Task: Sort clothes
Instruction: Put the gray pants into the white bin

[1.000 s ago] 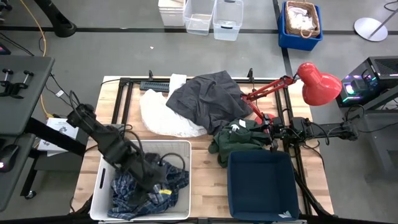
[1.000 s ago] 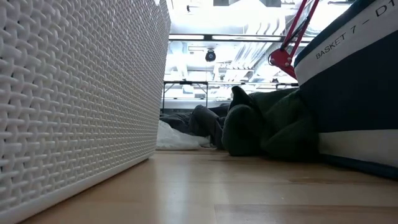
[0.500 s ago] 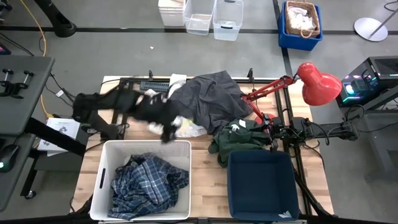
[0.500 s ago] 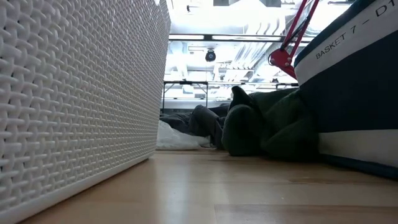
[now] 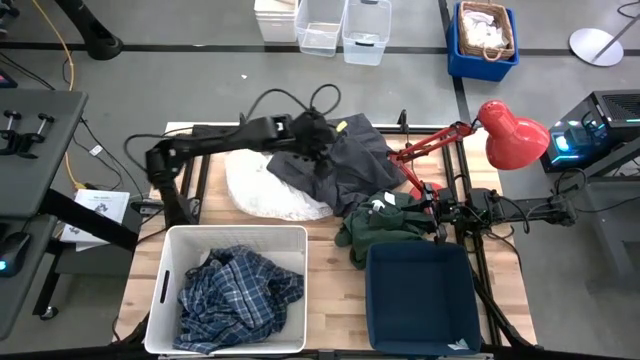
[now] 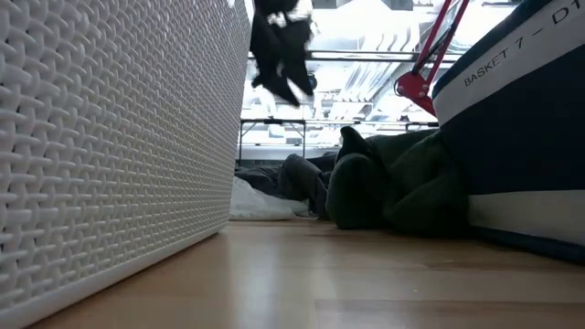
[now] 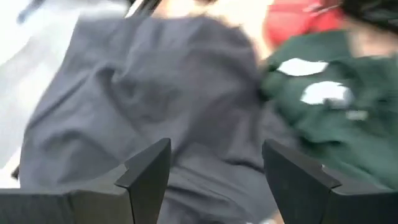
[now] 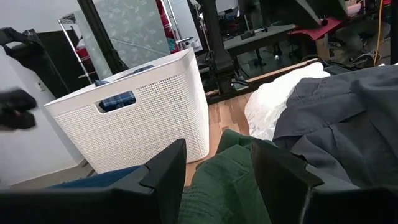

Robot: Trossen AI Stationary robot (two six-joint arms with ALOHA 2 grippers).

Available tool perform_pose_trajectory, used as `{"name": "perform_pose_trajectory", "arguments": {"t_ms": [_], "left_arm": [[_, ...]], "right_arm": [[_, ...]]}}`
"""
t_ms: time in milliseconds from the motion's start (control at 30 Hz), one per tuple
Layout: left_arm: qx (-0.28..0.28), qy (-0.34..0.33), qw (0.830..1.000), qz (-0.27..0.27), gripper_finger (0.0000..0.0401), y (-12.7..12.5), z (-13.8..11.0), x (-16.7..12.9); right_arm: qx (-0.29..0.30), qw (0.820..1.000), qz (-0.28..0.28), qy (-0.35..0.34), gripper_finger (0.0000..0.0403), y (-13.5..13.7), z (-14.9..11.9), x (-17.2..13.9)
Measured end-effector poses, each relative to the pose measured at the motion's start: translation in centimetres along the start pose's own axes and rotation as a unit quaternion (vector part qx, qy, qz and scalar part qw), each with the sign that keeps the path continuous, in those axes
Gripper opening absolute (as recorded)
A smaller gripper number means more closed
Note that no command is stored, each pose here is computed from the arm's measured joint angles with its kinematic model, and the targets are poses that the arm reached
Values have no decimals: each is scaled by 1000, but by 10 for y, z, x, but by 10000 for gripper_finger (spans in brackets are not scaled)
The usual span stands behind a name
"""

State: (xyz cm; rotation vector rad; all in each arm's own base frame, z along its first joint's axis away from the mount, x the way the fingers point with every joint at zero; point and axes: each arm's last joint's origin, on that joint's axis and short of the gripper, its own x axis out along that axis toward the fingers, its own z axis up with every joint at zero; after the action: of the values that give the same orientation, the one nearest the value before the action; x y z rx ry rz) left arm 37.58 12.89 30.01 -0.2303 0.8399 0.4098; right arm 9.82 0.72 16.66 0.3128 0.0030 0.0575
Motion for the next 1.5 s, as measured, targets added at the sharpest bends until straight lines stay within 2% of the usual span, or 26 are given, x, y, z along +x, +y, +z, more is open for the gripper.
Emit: {"name": "perform_pose_trajectory", "arguments": {"t_ms": [200,467,633,767,867,1000,1033,1100,1200,1267,1333,1500], "left_arm": [[-72,83,993,47,241,8,-10,64],[-126,139,976,114,241,15,-29,100],[-162,160,966,124,241,22,-41,128],[-148,186,965,114,236,22,-52,148],[-127,200,966,106,189,14,-59,157],[-107,188,973,87,41,2,-56,155],[-101,181,975,80,23,-2,-54,152],[-96,159,980,68,15,-7,-46,140],[-77,103,990,51,6,-13,-22,99],[-55,49,997,40,6,-14,-3,58],[-45,-6,998,51,4,-16,11,13],[-50,-141,984,93,3,-5,25,-102]], "right_arm": [[0,1000,0,0,179,0,0,0],[0,1000,0,0,179,0,0,0],[0,1000,0,0,179,0,0,0],[0,1000,-1,2,179,0,0,0],[0,1000,-1,2,179,0,0,0],[0,1000,-1,2,179,0,0,0],[0,1000,-1,2,179,0,0,0],[0,1000,-1,2,179,0,0,0],[0,1000,-1,2,179,0,0,0],[0,1000,-1,2,179,0,0,0],[0,1000,-1,2,179,0,0,0],[0,1000,-1,2,179,0,0,0]]}}
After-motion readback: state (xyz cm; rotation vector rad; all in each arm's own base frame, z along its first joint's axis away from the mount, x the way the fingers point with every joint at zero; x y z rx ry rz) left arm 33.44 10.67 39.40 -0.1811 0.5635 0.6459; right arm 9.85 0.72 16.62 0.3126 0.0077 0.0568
